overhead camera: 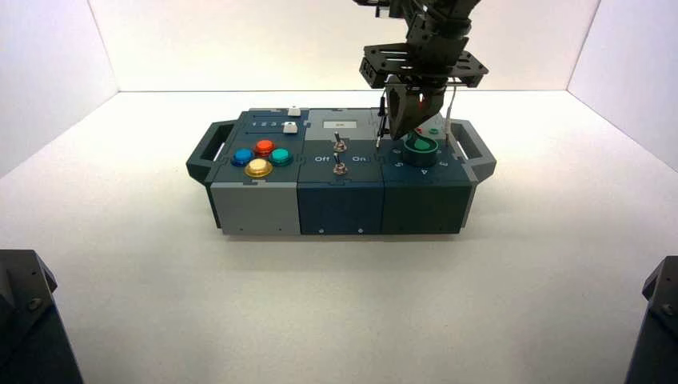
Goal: Turn the knob to position 1.
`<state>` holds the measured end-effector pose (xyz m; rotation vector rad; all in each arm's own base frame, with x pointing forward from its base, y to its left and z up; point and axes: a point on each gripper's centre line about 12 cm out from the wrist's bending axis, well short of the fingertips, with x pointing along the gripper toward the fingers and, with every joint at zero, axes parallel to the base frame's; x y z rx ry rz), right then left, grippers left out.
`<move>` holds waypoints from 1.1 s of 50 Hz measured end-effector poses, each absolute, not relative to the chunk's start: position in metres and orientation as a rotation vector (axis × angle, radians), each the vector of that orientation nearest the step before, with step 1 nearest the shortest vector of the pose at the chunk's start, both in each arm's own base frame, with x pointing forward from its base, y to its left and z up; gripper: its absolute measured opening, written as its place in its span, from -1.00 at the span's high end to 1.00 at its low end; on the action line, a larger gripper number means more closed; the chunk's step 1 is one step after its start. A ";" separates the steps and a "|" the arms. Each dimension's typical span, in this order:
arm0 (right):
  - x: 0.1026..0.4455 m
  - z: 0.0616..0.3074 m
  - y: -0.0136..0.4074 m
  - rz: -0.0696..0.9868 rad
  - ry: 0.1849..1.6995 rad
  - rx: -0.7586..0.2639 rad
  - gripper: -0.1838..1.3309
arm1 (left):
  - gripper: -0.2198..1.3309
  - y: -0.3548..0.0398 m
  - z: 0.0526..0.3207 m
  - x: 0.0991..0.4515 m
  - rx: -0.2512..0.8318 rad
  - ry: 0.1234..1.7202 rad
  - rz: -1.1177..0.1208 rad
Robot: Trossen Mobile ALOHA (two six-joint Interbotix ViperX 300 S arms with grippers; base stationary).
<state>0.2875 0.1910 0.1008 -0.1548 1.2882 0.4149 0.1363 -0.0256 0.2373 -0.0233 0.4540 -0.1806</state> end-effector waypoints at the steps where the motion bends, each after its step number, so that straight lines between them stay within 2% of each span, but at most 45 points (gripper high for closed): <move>1: 0.287 0.100 0.191 0.414 1.291 -0.156 0.94 | 0.93 -0.025 0.237 0.136 -0.022 0.454 -0.180; 55: 0.289 0.098 0.189 0.408 1.298 -0.155 0.94 | 0.93 -0.025 0.237 0.136 -0.022 0.449 -0.180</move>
